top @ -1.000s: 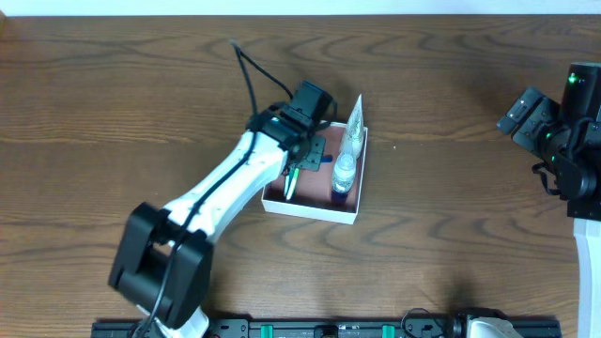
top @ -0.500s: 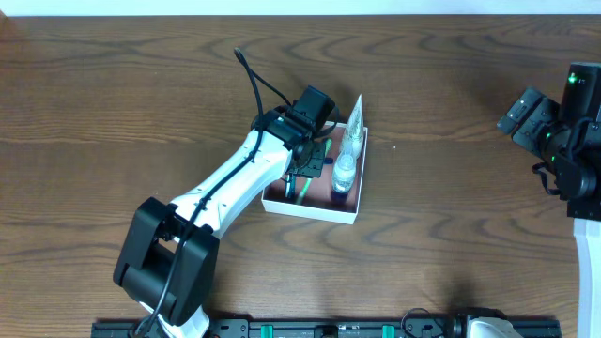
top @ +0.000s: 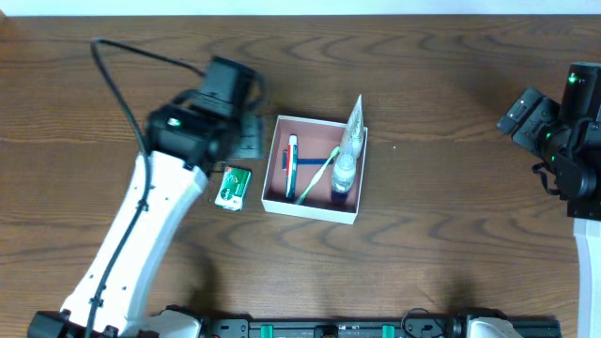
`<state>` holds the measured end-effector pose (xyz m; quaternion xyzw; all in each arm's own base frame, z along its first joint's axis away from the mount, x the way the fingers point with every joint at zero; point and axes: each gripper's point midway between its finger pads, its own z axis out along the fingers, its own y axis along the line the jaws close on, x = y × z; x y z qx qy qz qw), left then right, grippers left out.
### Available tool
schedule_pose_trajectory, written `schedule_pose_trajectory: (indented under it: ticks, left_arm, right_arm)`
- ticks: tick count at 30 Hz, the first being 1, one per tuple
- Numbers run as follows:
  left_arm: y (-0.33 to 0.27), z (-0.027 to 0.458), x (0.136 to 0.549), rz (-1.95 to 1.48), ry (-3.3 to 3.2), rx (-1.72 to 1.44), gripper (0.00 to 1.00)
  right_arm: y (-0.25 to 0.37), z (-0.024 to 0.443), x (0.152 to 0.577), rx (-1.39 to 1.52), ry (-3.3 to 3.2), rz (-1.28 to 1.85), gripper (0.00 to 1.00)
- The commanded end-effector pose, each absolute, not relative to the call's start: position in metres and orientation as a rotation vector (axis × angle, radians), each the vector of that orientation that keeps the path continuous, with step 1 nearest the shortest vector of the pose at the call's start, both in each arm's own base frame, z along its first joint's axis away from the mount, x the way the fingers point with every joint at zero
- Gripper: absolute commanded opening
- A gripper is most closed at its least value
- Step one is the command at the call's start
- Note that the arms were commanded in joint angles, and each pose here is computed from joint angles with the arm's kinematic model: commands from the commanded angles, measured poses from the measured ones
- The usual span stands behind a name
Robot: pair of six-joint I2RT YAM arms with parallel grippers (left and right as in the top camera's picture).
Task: Pack container
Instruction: 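Grasp the green Dettol soap box with left gripper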
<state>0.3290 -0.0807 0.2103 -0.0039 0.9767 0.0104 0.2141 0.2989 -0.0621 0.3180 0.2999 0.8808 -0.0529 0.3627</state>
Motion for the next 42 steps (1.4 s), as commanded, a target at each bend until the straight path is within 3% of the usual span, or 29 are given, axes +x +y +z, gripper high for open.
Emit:
schedule_pose_trajectory:
  ticks: [1,13,31,37,42]
  left_arm:
    - [-0.061,0.162,0.323,0.072,2.862,0.083,0.74]
    - [-0.056,0.042,0.318,0.001,3.107,0.123,0.79]
    - [-0.063,-0.012,0.309,-0.054,3.240,0.131,0.77]
    - [-0.060,-0.009,0.311,-0.028,3.240,0.130,0.51]
    - [-0.054,0.020,0.314,0.030,3.229,0.131,0.44]
  right_arm:
    - [-0.065,0.320,0.299,0.780,2.259,-0.147,0.99]
    - [-0.065,0.320,0.299,0.780,2.259,-0.147,0.99]
    - [-0.066,0.320,0.299,0.780,2.259,-0.148,0.99]
    - [-0.066,0.320,0.299,0.780,2.259,-0.148,0.99]
    - [-0.066,0.320,0.299,0.780,2.259,-0.148,0.99]
